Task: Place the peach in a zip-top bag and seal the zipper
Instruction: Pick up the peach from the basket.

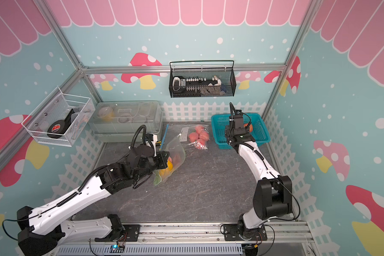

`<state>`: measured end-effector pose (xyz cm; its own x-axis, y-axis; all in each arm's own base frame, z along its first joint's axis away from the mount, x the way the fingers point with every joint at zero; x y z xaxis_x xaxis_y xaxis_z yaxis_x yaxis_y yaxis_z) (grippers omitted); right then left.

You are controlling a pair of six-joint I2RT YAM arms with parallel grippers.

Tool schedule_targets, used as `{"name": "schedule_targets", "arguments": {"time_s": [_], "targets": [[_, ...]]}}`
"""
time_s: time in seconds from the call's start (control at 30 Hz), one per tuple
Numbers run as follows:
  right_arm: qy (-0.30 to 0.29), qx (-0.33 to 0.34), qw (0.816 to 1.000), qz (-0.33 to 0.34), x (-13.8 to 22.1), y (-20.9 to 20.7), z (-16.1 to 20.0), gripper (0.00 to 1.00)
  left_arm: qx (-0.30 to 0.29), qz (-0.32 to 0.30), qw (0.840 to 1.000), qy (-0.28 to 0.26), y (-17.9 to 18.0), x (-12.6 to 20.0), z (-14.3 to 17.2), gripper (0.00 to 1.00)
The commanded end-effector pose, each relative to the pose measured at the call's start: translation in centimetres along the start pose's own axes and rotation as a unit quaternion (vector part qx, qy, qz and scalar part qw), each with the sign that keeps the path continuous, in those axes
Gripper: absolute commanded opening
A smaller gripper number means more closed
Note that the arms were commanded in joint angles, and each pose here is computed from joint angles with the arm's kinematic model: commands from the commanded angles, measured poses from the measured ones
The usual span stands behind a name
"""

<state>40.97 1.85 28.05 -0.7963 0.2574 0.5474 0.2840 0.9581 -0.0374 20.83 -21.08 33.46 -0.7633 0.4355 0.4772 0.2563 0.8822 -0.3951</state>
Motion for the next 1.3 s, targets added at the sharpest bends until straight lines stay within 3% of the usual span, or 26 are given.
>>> {"name": "schedule_targets", "arguments": {"time_s": [0.0, 0.3, 0.6, 0.87, 1.27], "targets": [[0.001, -0.021, 1.000, -0.018, -2.1, -0.6, -1.3, 0.82, 0.003, -0.008, 1.000, -0.006, 0.4, 0.4, 0.0, 0.00], [0.067, -0.045, 0.996, -0.037, -10.3, -2.5, -1.4, 0.83, 0.001, -0.010, 1.000, -0.007, 0.4, 0.4, -0.2, 0.00], [0.136, -0.072, 0.988, 0.007, -17.0, -4.7, -0.4, 0.84, 0.002, -0.014, 1.000, -0.009, 0.7, 0.6, -0.1, 0.00], [0.169, -0.071, 0.983, 0.020, -21.3, -5.5, 0.9, 0.85, 0.002, -0.017, 1.000, -0.009, 0.8, 0.6, -0.1, 0.00], [0.168, -0.114, 0.979, 0.019, -25.4, -7.1, 0.9, 0.85, 0.001, -0.023, 1.000, -0.007, 0.8, 0.3, 0.1, 0.00]]}}
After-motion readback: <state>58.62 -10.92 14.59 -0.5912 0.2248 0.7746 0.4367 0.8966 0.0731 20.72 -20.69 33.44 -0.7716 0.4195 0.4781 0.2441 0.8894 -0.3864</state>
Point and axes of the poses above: each gripper's point midway between its finger pads, its own x axis back along the fingers, its own y axis along the line the jaws close on, z = x × y, the point moved 8 cm from there along x, back along the fingers, and after that the axes turned 6 degrees about -x, right-handed, at the moved point
